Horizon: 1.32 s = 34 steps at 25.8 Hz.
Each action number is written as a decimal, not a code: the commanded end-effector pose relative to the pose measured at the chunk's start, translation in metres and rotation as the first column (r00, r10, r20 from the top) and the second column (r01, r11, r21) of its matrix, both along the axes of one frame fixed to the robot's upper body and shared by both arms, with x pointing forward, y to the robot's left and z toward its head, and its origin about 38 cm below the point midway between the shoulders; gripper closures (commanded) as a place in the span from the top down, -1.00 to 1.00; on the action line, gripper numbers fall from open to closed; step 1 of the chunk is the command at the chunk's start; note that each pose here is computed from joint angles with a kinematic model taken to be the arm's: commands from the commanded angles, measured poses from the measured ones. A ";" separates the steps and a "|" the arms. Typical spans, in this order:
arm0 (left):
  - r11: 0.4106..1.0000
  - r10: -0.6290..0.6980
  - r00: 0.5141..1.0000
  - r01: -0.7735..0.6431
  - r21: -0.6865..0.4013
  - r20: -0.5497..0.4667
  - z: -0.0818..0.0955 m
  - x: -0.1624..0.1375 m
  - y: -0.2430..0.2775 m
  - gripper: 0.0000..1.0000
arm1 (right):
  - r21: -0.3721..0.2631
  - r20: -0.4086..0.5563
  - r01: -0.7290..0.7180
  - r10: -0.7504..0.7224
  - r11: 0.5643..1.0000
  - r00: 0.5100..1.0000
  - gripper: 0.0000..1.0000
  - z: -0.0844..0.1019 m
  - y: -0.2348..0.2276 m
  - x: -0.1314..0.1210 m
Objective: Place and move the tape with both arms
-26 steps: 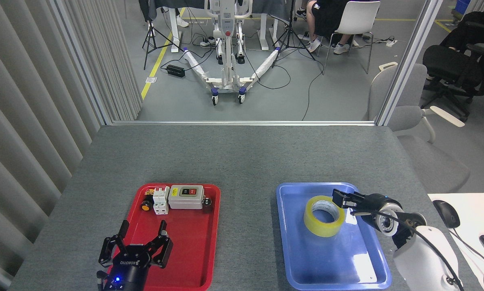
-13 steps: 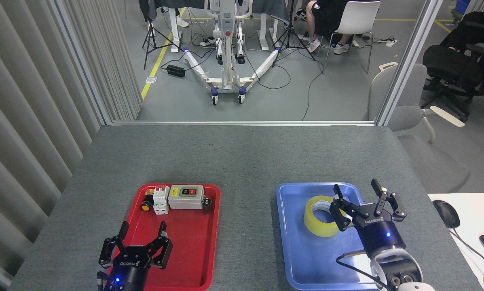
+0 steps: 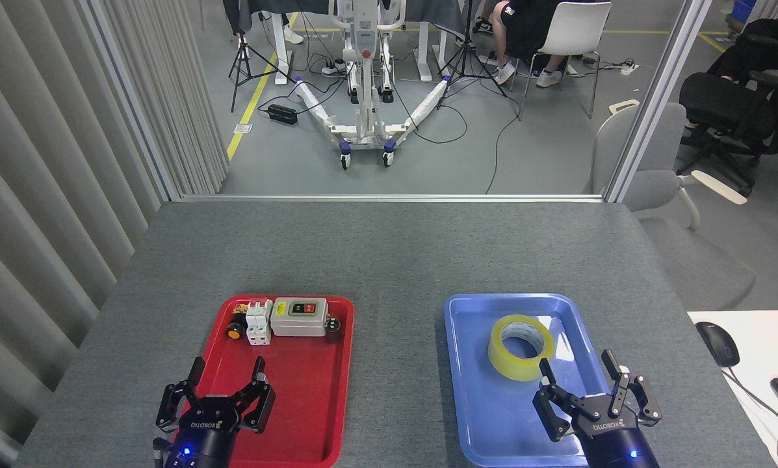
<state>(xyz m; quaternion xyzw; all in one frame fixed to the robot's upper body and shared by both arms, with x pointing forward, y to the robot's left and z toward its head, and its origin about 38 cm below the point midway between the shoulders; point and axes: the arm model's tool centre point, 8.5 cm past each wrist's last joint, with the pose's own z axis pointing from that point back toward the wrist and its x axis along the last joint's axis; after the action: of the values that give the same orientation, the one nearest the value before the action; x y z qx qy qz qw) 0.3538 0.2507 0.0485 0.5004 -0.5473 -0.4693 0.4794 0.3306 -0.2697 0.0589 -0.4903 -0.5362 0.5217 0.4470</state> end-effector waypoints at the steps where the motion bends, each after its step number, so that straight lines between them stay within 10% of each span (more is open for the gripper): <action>1: 1.000 0.010 1.000 -0.010 -0.001 0.000 0.000 0.000 0.004 1.00 | 0.092 -0.021 0.009 -0.007 0.996 1.000 0.98 -0.004 -0.002 -0.004; 34: 0.999 0.036 0.999 -0.036 -0.002 -0.007 -0.002 -0.003 0.015 1.00 | 0.120 -0.071 0.087 -0.079 0.989 0.994 0.99 -0.020 -0.010 -0.006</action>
<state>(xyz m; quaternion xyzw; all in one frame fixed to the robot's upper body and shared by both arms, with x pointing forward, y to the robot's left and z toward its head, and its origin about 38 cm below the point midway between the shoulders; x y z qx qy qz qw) 0.3517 0.2653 0.0472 0.5084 -0.5377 -0.4614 0.4895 0.3247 -0.2811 0.0393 -0.4681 -0.5311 0.4833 0.5149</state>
